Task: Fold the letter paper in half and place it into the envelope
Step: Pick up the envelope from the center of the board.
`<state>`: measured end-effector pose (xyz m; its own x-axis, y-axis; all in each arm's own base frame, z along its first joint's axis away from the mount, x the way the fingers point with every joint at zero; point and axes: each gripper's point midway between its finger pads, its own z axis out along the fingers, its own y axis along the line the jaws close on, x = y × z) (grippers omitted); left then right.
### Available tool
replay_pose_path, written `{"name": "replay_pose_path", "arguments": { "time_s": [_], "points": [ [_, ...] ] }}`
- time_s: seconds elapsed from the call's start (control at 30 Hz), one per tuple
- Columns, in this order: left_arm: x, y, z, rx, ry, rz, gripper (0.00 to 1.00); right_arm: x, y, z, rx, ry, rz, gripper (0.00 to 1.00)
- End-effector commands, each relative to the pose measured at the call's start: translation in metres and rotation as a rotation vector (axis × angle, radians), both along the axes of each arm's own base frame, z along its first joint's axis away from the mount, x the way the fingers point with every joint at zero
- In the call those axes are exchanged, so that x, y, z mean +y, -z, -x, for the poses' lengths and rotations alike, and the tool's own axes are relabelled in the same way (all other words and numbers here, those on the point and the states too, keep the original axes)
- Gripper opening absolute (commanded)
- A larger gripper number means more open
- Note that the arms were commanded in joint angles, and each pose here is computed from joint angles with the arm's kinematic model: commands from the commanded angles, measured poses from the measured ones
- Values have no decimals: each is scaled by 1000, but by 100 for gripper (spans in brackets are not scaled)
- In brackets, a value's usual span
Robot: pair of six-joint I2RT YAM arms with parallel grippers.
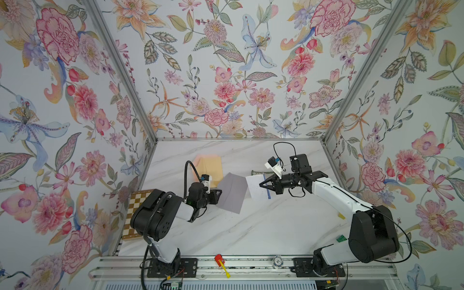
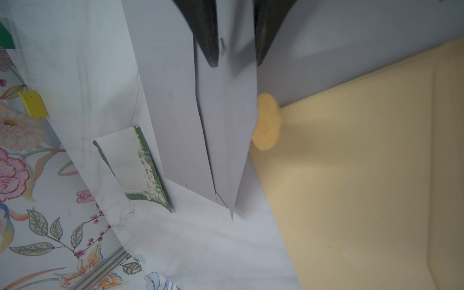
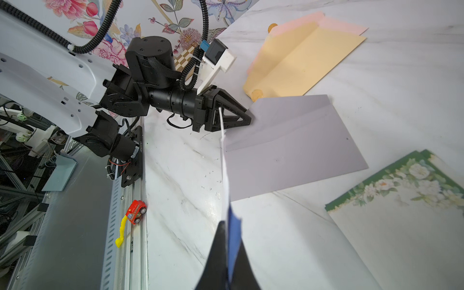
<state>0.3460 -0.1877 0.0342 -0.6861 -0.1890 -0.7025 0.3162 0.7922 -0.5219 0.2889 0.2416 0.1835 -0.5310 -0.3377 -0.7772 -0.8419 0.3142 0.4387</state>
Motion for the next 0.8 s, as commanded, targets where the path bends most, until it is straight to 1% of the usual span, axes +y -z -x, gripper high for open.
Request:
{"name": "replay_pose_path", "arguments": {
  "time_s": [0.0, 0.2, 0.3, 0.4, 0.6, 0.67, 0.77],
  "points": [
    [-4, 0, -3, -8, -3, 24, 16, -3, 3, -2, 0, 18, -1, 0],
    [-12, 1, -3, 2, 16, 70, 8, -2, 9, -3, 8, 24, -6, 0],
    [-12, -1, -3, 0, 20, 70, 1, -3, 11, -5, 7, 29, 3, 0],
    [-13, -8, -5, -5, 38, 40, 0, -6, 9, -9, -27, 37, 37, 0],
    [-14, -41, -10, -53, 82, -41, 0, -15, -7, -23, -134, 49, 196, 0],
    [-15, -60, -13, -77, 101, -68, 0, -16, -19, -28, -184, 49, 218, 0],
    [-18, -90, -15, -109, 148, -113, 0, -13, -49, -35, -285, 27, 245, 0]
  ]
}}
